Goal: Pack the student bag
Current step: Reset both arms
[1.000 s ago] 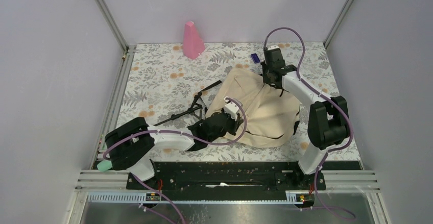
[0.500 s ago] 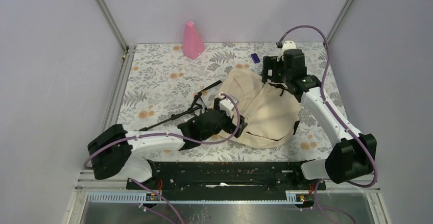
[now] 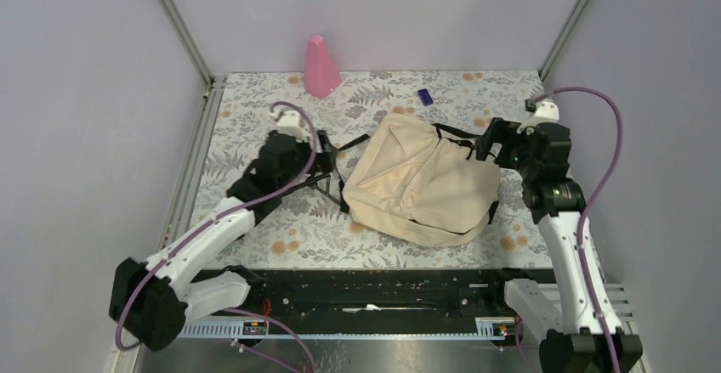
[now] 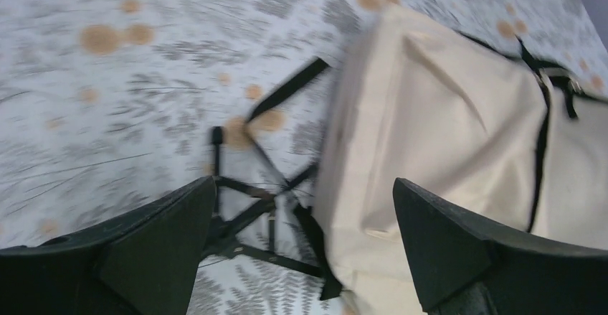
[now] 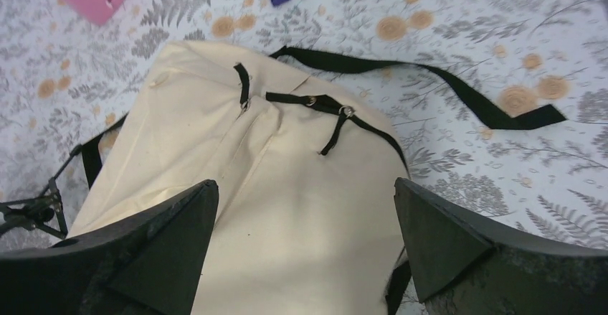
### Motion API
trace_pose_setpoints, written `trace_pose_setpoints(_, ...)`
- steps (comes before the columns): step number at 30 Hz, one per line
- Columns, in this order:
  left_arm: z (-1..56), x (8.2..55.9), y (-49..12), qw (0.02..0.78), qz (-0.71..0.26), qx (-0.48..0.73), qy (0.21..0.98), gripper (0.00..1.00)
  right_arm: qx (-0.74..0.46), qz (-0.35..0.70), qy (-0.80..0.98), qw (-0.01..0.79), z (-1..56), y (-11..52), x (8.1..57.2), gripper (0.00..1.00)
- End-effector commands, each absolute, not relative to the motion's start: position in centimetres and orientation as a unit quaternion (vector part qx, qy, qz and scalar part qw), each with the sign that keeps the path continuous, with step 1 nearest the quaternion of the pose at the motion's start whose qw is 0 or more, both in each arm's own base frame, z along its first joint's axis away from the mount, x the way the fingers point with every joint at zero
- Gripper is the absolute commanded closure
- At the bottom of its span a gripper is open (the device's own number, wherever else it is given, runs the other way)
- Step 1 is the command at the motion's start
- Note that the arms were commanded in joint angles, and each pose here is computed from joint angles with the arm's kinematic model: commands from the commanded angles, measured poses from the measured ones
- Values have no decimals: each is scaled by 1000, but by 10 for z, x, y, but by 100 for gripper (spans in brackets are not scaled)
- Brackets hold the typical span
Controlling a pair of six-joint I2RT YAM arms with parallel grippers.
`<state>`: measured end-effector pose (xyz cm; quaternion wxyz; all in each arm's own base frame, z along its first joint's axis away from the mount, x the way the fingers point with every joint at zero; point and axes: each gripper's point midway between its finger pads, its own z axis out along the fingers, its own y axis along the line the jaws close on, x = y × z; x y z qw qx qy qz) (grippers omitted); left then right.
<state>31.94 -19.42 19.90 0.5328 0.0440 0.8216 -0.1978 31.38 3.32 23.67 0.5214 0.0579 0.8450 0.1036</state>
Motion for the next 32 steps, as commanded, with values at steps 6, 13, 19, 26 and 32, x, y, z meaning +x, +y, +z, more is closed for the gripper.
trace_pose_setpoints(6, 304, 292, -79, 614, -112, -78, 778, 1, 80, 61, 768, 633, 306, 4, 267, 0)
trace_pose_setpoints(13, 348, 251, -45, 672, -67, -54, 736, 1, 85, 21, 696, 712, 321, -12, 245, 0)
trace_pose_setpoints(19, 321, 237, -28, 679, -37, -56, 732, 1, 91, 16, 667, 740, 305, -16, 236, 0)
trace_pose_setpoints(26, 314, 236, -30, 677, -42, -55, 733, 1, 89, 14, 662, 744, 309, -16, 235, 0)
trace_pose_setpoints(32, 307, 239, -31, 663, -36, -53, 746, 1, 89, 15, 661, 745, 309, -16, 234, 0)
